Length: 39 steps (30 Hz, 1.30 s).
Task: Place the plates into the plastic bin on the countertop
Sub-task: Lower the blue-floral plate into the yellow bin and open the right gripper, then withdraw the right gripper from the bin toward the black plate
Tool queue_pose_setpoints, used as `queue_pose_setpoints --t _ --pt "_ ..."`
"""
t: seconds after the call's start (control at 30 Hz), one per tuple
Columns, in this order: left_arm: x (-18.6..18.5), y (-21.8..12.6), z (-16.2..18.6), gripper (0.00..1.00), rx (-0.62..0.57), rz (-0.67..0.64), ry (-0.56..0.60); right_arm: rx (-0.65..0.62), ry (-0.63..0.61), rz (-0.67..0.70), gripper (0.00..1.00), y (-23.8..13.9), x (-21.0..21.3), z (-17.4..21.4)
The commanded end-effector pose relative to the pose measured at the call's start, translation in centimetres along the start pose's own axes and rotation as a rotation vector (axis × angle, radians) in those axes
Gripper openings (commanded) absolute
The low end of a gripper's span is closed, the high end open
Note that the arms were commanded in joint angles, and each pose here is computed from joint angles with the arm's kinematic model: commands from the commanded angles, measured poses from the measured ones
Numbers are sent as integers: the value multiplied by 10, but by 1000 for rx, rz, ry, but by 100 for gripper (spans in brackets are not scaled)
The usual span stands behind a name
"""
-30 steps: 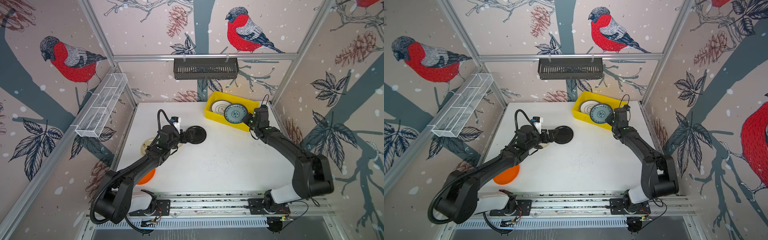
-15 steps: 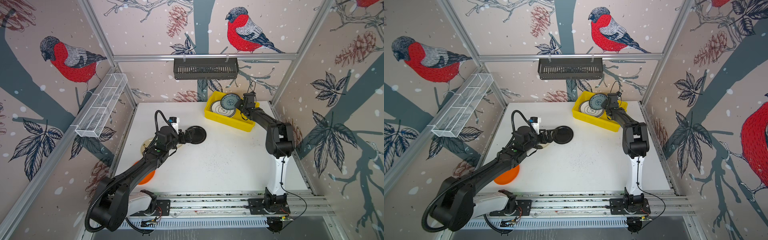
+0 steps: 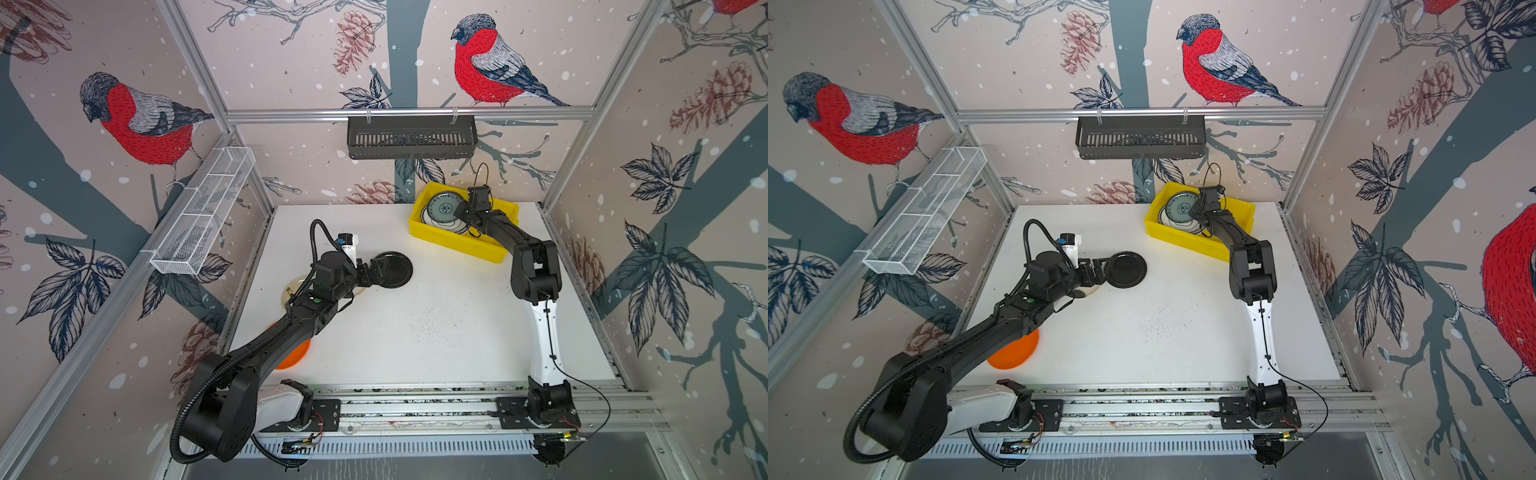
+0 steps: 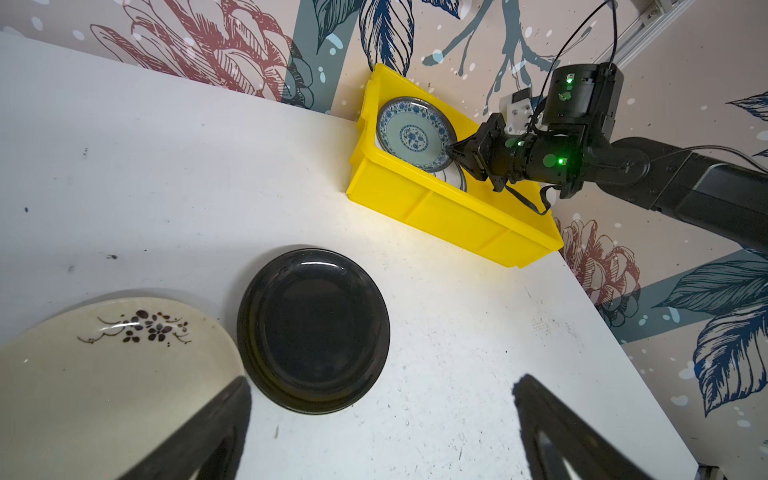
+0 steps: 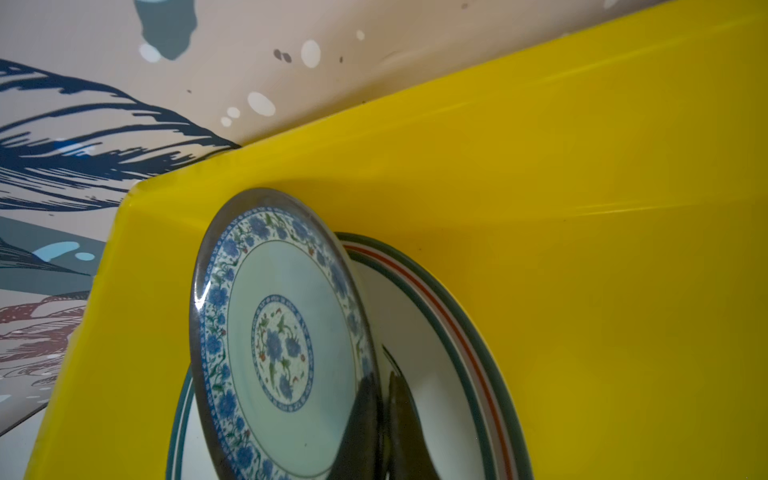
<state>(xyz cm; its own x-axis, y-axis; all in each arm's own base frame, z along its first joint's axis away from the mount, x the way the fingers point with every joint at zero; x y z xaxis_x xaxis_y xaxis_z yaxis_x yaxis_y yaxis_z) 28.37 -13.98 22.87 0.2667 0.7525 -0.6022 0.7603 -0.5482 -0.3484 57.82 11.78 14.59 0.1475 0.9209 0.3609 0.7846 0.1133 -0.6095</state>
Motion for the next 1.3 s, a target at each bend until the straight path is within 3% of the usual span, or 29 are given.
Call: queue_pose_setpoints --t 0.0,0.03,0.07,0.23,0.27,0.33,0.47,0.6,0.93,1.13,1.27 --pt "-4 1 -6 98 -22 5 26 58 -17 83 0 1 -10 15" --pt "-4 1 -6 98 -21 7 28 62 -17 84 2 1 -10 16" --pt "-3 1 -6 98 -21 7 27 67 -16 83 17 0 -10 14" --pt "-3 1 -5 98 -19 4 30 61 -40 59 73 -18 -3 9" --pt "-3 1 -5 98 -19 1 32 39 -56 50 80 -28 2 6" --pt "-3 0 -5 98 -19 -1 33 -6 -78 26 86 -50 10 1" --pt "-2 -2 -5 98 -21 -10 32 -61 -86 -26 89 -97 18 -7" --pt "-1 -5 -6 98 -36 -25 30 -56 -105 -164 90 -145 29 7" --pt "0 -14 -9 98 -66 -71 26 150 -194 -504 90 -216 43 114" --pt "1 -16 -7 98 -59 -88 17 309 -217 -612 83 -216 48 177" --pt "5 -18 -1 98 -55 -82 -15 333 -203 -630 80 -203 50 195"
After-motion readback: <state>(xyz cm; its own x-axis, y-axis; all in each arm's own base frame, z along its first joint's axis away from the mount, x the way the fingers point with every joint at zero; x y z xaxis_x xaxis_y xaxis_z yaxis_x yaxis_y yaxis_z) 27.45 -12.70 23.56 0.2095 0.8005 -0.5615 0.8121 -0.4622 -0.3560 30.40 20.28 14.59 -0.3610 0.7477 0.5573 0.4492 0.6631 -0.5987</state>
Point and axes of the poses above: each gripper's point midway between its finger pads, its own y axis out along the fingers, its own x axis along the line the jaws close on, z = x × y, the point moved 9 cm from there along -y, back along the fingers, and after that the axes turned 9 degrees about -y, right-handed, at the moved point
